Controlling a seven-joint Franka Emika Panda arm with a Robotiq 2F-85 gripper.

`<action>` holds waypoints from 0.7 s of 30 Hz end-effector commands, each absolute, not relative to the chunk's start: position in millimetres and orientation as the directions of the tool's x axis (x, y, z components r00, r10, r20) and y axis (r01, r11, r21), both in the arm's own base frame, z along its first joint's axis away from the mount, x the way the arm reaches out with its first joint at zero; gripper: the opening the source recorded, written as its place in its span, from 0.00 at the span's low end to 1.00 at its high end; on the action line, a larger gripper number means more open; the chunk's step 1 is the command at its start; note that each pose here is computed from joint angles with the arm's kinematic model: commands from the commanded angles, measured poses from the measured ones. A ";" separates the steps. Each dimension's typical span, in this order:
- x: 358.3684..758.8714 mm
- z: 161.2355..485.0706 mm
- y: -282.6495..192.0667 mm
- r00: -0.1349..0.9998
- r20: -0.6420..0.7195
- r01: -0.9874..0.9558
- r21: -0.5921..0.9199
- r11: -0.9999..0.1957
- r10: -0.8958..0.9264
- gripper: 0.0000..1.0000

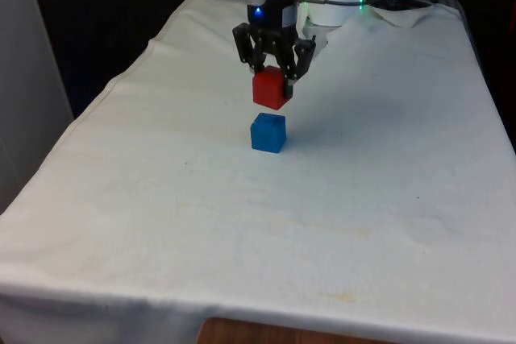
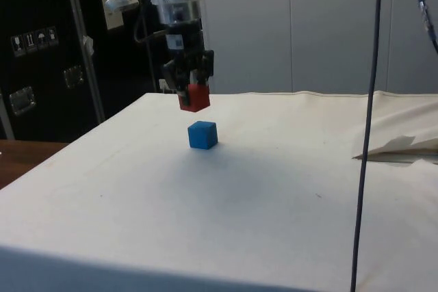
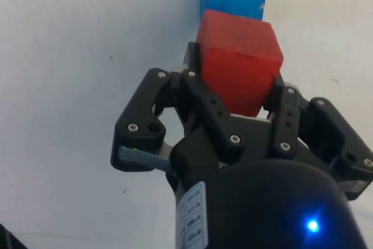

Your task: Stack the two cubes.

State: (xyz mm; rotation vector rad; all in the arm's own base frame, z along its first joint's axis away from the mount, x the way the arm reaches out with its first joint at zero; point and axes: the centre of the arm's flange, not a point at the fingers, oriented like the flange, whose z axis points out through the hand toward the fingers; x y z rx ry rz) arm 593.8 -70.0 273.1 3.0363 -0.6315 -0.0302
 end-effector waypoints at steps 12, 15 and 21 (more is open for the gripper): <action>589.7 263.0 -70.0 0.916 -0.008 -0.401 0.041 -0.915 -0.402 0.00; 589.1 254.9 -70.2 0.915 -0.005 -0.403 0.041 -0.914 -0.403 0.00; 589.7 244.3 -70.5 0.914 -0.001 -0.406 0.042 -0.913 -0.407 0.00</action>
